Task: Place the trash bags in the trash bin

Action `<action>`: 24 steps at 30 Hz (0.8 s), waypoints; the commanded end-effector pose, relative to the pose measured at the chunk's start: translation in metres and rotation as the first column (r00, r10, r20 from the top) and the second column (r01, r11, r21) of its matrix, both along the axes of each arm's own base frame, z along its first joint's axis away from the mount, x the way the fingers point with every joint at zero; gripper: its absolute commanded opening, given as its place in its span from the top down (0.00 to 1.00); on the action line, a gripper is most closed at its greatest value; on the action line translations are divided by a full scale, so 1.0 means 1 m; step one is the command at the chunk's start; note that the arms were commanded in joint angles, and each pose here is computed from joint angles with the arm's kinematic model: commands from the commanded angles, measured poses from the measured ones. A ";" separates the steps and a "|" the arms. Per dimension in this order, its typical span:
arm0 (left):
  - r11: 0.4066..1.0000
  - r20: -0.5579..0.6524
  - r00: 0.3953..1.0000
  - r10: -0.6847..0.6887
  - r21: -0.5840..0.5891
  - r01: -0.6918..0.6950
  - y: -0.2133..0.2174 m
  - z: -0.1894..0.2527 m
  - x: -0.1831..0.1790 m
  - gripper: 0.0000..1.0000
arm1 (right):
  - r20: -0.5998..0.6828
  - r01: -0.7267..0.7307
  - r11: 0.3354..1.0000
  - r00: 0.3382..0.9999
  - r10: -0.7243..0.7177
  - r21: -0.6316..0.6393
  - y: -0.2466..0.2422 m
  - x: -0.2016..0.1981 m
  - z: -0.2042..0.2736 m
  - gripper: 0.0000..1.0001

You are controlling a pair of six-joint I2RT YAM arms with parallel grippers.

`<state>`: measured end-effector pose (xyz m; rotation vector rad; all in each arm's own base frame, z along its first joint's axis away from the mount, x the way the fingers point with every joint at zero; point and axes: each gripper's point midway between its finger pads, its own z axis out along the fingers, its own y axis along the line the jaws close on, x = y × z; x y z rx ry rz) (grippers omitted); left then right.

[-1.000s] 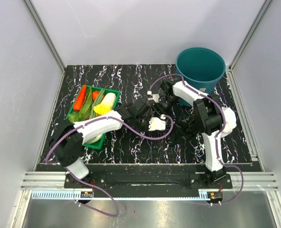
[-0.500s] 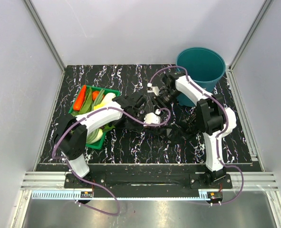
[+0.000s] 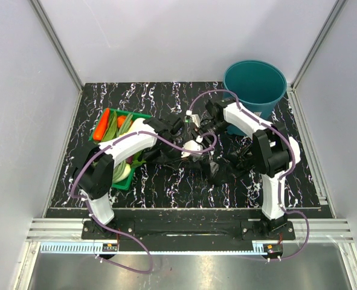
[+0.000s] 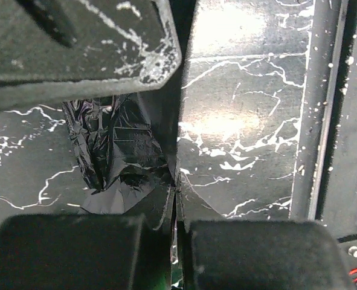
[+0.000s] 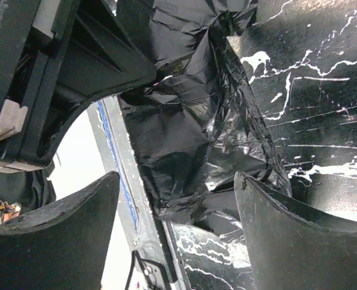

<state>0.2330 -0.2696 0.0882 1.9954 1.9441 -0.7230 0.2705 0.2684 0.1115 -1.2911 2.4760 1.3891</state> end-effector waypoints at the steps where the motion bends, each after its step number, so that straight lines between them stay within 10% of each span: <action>1: 0.996 0.006 1.000 0.017 -0.091 -0.017 -0.016 0.019 0.013 1.00 | 0.105 -0.028 0.999 0.994 0.024 0.037 0.017 -0.004 0.013 0.18; 24: 0.986 -0.137 0.988 0.077 -0.136 -0.096 -0.009 0.021 0.018 1.00 | 0.167 0.062 0.990 0.983 -0.083 0.128 0.016 0.012 0.036 0.19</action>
